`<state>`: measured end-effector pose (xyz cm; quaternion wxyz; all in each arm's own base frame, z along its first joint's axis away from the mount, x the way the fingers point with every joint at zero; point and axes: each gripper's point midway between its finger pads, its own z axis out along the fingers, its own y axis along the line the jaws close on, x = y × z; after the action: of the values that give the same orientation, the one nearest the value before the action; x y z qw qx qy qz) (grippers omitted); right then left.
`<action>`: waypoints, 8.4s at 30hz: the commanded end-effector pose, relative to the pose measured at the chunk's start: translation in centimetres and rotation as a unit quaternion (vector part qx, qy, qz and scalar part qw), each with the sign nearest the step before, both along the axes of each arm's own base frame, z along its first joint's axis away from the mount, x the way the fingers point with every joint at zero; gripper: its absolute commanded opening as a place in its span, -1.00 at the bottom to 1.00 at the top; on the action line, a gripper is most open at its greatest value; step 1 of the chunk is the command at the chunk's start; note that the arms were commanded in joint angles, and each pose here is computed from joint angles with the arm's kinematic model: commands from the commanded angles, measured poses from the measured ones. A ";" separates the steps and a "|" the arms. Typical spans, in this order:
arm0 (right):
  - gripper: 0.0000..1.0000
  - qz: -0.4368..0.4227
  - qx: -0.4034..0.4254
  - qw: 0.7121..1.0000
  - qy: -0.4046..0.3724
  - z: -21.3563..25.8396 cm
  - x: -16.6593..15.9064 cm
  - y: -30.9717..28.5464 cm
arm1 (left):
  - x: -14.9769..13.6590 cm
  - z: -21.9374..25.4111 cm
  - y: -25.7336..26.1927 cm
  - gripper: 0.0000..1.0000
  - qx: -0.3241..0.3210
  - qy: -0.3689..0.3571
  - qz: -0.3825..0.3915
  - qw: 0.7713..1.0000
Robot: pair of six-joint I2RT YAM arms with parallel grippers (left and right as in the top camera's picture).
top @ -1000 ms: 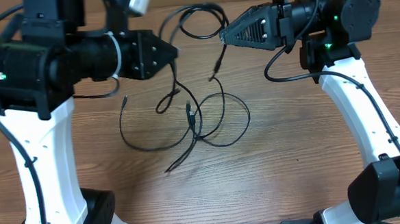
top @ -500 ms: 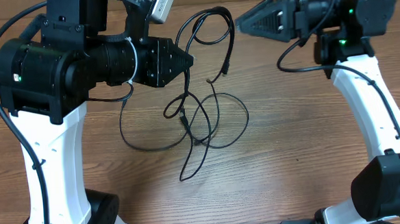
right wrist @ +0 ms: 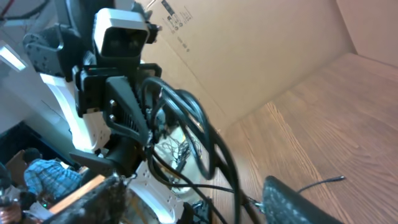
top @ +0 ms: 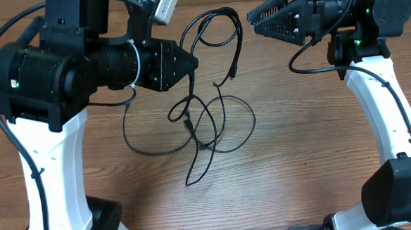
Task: Untangle cables
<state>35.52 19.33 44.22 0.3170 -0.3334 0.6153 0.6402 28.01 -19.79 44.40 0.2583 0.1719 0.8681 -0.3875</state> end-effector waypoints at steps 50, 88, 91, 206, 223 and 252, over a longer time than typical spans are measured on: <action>1.00 -0.395 -0.143 0.906 0.051 -2.8 -1.6 2.5 | 1.4 -1.8 0.0 -0.92 0.086 -0.012 0.086 0.992; 1.00 -0.461 -0.246 0.846 0.105 -11.7 6.3 -4.3 | -1.3 6.1 13.5 -0.92 0.064 -0.151 0.271 0.949; 1.00 -0.445 -0.277 0.844 0.113 -13.2 5.3 -4.2 | -0.9 6.1 13.9 -0.91 0.070 -0.154 0.281 0.945; 0.13 -0.072 -0.262 0.960 -0.060 -1.8 -5.5 7.6 | 2.1 3.7 2.0 -0.92 -0.144 0.003 -0.034 0.989; 0.36 -0.014 -0.262 0.957 -0.124 -2.0 -8.2 10.4 | 5.1 8.0 1.8 -0.92 -0.246 0.090 0.066 0.963; -0.92 -0.032 -0.236 0.956 -0.172 -1.9 -4.4 11.1 | 7.9 13.8 5.3 -0.92 -0.369 0.133 0.185 0.901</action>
<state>31.08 31.15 42.04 0.3544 -0.4934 0.6936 0.3871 36.67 -16.20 56.83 0.2196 -0.1514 0.7143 -0.6470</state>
